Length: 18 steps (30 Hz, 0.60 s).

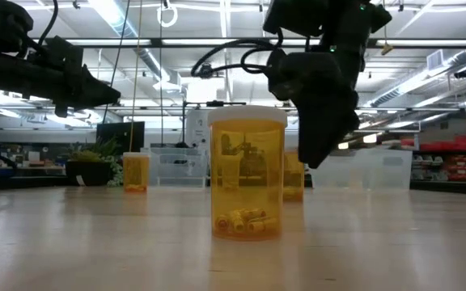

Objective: Pick and place medicine bottles into bin by pill shape (circle, oval)
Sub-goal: Move the big orange pill bottle to the top of the table

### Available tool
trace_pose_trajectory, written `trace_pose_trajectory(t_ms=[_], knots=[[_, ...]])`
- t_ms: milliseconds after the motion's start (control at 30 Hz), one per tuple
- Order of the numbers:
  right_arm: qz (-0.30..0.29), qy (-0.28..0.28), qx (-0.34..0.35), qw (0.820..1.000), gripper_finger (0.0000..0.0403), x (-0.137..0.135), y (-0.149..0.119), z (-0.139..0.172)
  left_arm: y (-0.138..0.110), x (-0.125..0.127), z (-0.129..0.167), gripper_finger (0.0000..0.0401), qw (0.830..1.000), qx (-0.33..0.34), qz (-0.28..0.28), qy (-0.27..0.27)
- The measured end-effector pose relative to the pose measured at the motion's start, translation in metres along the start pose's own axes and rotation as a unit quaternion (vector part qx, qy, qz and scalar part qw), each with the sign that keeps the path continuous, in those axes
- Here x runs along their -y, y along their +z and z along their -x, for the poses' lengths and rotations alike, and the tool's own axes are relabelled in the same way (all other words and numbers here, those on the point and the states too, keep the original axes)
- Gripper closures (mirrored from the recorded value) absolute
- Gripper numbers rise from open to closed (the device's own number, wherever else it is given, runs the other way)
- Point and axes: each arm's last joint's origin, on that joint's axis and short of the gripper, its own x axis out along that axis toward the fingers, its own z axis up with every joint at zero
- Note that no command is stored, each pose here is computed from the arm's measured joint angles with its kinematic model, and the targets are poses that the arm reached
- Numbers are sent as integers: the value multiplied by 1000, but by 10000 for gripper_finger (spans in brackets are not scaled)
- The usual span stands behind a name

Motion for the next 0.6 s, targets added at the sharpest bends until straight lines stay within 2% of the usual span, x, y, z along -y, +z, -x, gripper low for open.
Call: trace_pose_trajectory(t_ms=[167,400,600], knots=[[-1,-35,40,999,219,5,6,0,0,0,0,294,1000,0,0,0],[2,-37,64,997,219,20,24,-1,0,0,0,294,1000,0,0,0],[11,-57,77,995,219,43,42,-1,0,0,0,294,1000,0,0,0]])
